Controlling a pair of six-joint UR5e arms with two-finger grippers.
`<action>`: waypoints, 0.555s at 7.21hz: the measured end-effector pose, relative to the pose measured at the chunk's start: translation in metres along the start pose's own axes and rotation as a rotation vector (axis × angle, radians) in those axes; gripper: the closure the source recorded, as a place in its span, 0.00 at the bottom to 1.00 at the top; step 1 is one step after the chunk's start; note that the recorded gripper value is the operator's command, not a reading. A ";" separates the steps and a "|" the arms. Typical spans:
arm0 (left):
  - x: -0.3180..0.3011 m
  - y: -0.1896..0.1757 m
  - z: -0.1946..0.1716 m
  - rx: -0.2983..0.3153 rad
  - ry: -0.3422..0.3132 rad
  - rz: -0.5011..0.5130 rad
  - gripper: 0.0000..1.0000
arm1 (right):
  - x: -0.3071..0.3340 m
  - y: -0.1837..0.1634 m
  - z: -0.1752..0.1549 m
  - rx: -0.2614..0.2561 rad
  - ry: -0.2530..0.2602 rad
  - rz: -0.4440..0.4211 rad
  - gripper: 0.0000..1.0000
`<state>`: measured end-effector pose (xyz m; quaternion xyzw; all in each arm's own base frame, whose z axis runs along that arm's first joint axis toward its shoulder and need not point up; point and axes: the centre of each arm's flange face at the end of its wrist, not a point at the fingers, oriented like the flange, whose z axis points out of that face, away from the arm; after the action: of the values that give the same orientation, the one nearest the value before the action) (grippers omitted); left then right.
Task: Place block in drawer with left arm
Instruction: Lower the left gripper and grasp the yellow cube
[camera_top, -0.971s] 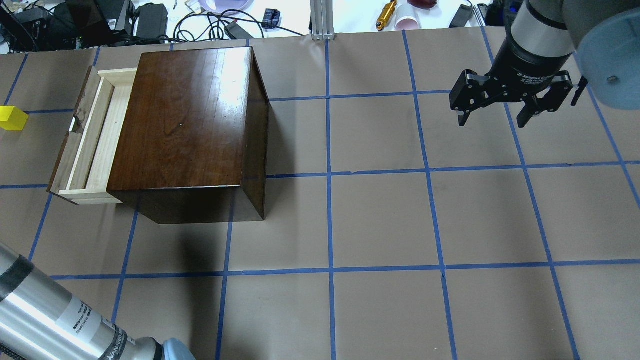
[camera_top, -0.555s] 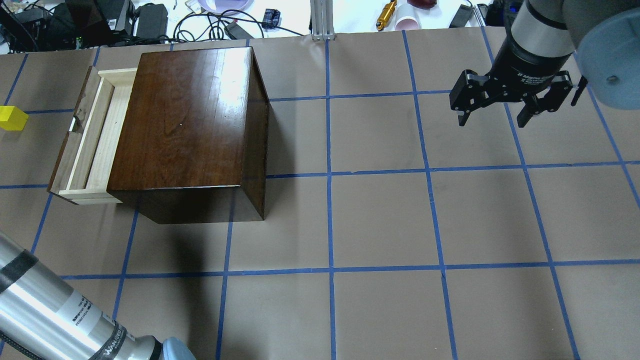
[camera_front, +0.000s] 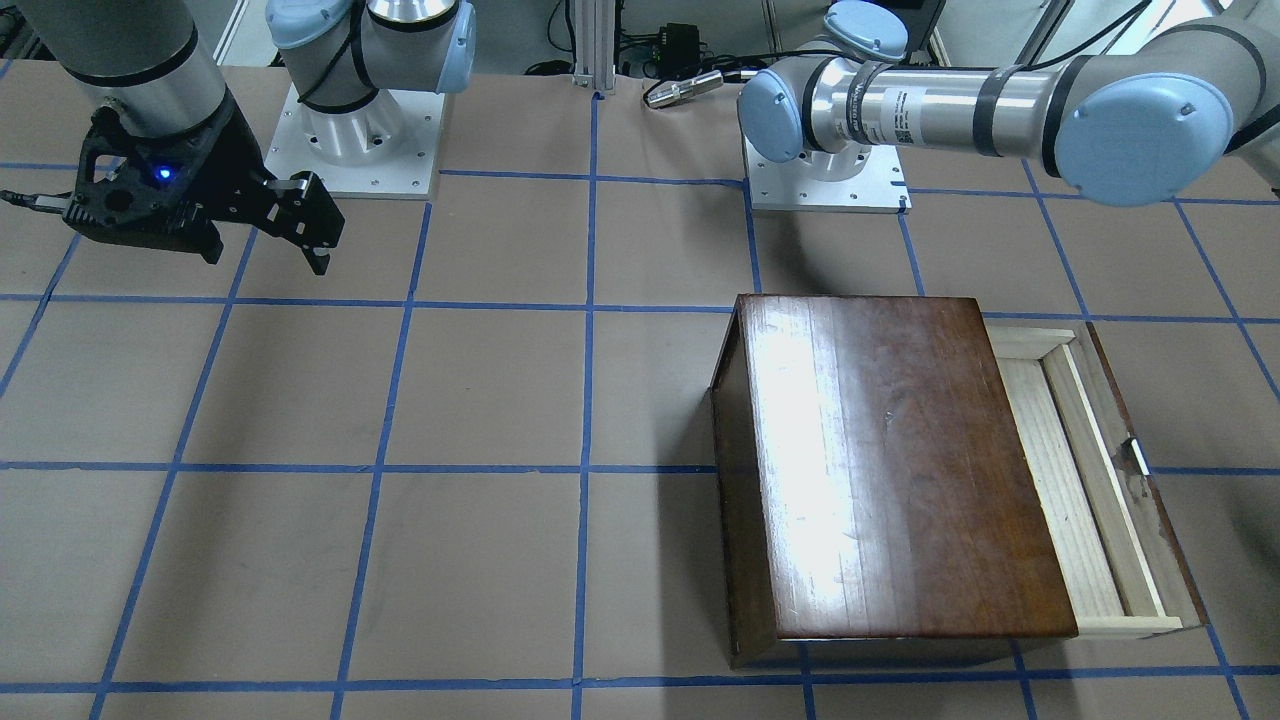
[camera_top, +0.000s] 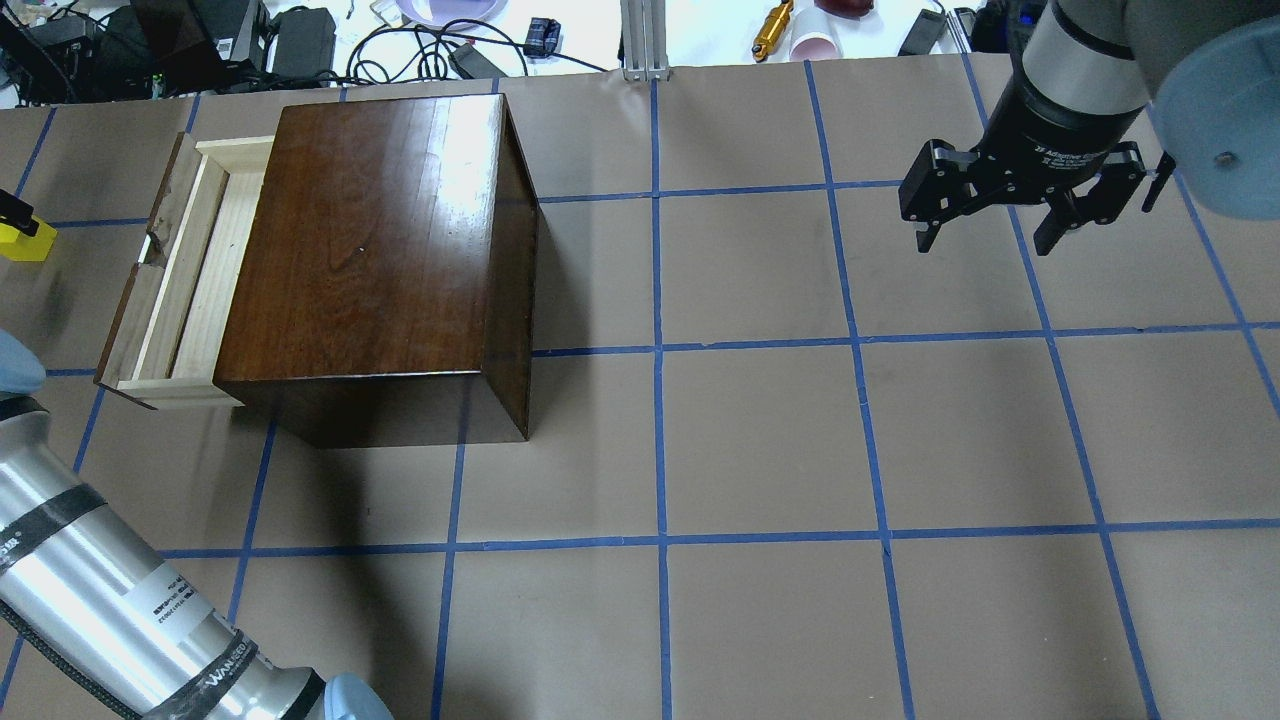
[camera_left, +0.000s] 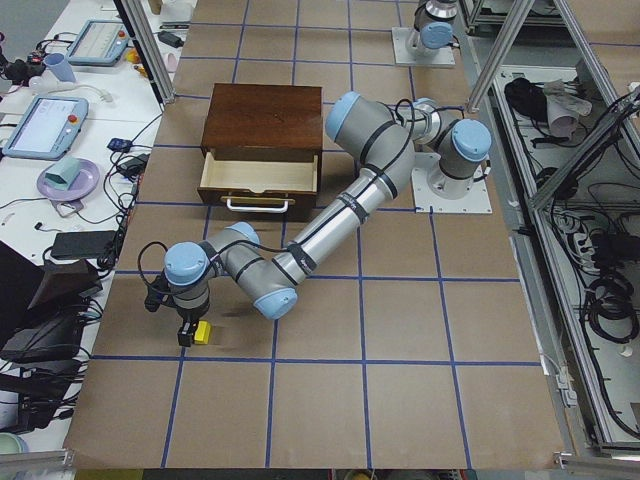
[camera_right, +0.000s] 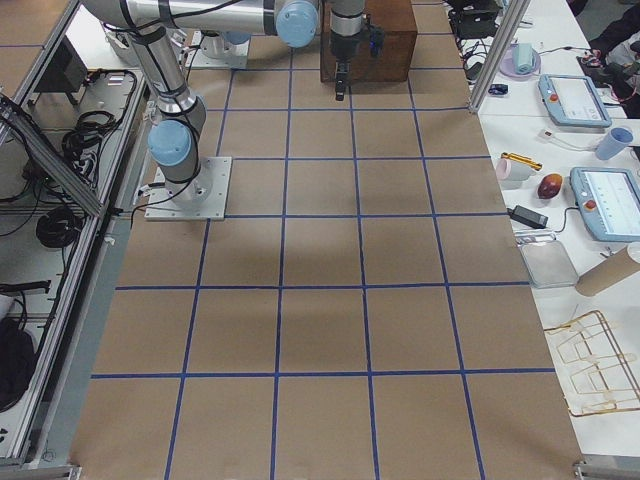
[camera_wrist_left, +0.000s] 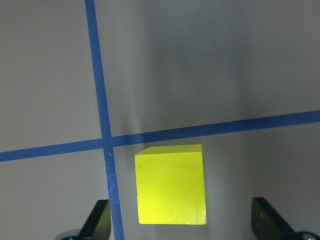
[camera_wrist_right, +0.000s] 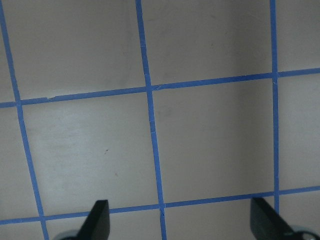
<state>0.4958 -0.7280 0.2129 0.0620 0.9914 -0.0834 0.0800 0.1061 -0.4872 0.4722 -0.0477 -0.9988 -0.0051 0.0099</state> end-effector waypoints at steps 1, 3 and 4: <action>-0.002 -0.001 0.010 -0.001 0.000 -0.005 0.05 | 0.000 0.000 0.000 0.000 0.000 0.000 0.00; -0.002 -0.002 0.024 -0.002 0.003 -0.018 0.93 | 0.000 0.000 0.000 -0.001 0.000 0.000 0.00; -0.002 -0.002 0.026 -0.002 0.004 -0.019 1.00 | 0.000 0.000 0.000 0.000 0.000 0.000 0.00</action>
<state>0.5015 -0.7343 0.1881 0.0529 0.9921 -0.0830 0.0773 0.1060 -0.4872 0.4720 -0.0478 -0.9988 -0.0053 0.0099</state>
